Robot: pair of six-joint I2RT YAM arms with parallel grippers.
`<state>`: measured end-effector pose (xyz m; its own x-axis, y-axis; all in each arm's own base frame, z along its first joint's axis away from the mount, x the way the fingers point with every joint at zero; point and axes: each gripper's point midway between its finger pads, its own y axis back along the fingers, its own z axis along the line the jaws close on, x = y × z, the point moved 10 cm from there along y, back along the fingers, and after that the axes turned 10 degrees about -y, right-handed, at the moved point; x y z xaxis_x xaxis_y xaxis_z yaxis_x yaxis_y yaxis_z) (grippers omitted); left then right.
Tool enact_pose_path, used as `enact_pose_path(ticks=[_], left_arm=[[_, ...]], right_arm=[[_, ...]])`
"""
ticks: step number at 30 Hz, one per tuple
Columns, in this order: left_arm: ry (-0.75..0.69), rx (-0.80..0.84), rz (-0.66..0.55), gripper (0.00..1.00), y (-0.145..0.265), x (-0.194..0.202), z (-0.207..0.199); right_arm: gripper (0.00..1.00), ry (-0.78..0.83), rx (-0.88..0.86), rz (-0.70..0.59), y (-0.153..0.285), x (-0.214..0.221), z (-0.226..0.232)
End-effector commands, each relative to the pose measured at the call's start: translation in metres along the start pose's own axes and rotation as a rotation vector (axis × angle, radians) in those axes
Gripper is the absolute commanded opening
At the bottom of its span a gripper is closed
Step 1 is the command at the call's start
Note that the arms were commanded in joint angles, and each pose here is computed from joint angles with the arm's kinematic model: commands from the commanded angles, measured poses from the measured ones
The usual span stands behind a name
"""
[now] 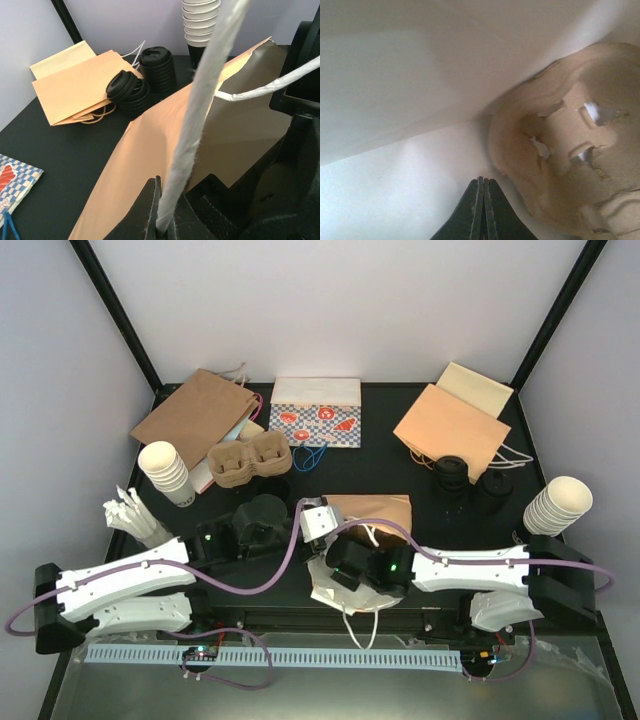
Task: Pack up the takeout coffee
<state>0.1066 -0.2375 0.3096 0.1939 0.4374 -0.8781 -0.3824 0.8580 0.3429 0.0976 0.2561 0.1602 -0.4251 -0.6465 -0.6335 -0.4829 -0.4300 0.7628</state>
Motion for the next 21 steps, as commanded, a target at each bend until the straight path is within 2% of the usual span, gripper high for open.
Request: enact_pose_path(ticks=[1, 10, 15, 21], left_arm=[[-0.001, 0.093, -0.016, 0.02, 0.006, 0.003, -0.011], [0.057, 0.162, 0.01, 0.01, 0.01, 0.013, -0.021], [0.082, 0.19, 0.021, 0.01, 0.009, 0.015, -0.026], [0.107, 0.207, 0.008, 0.02, 0.011, 0.013, -0.028]], right_arm=[[0.01, -0.012, -0.001, -0.037, 0.0, -0.004, 0.017], [0.01, -0.049, 0.073, -0.059, 0.003, 0.001, 0.018], [0.01, -0.157, 0.185, -0.088, 0.007, 0.002, 0.006], [0.01, -0.296, 0.044, -0.023, -0.003, -0.003, -0.008]])
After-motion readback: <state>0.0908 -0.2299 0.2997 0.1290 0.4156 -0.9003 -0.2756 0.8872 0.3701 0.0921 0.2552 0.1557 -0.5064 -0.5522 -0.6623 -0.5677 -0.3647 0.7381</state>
